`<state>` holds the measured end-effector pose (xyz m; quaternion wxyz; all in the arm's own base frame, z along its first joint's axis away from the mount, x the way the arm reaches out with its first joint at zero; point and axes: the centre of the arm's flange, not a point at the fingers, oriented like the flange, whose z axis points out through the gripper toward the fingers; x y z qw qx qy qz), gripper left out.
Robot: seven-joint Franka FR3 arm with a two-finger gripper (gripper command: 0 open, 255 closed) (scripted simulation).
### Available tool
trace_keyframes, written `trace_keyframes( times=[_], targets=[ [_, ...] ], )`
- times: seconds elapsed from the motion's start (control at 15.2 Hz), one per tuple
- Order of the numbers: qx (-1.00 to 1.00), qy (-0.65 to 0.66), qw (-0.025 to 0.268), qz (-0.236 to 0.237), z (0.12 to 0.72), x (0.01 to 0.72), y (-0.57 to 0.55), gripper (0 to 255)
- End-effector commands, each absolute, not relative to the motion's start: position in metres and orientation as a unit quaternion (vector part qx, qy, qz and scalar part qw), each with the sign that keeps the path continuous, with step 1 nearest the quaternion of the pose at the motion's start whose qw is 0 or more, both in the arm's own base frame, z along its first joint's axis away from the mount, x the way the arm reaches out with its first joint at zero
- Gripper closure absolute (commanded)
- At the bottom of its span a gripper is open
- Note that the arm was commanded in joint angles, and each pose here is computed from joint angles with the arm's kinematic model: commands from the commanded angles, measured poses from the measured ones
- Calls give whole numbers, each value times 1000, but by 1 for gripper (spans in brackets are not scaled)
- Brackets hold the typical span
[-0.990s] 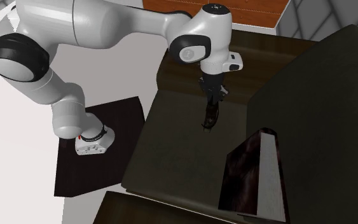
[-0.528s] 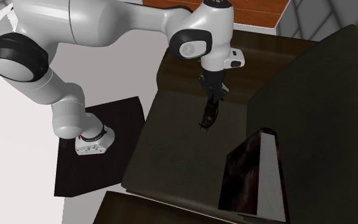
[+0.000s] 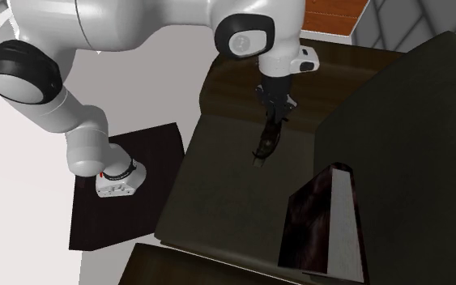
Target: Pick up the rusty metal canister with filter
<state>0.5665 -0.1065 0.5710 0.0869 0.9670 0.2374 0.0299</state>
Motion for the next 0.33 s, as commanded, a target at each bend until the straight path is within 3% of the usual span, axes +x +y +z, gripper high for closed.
trace_keyframes(
  times=[0.0,0.26],
  targets=[
    [967,237,87,30,583,565,-106,255],
    [967,237,87,30,594,565,-106,255]
  ],
)
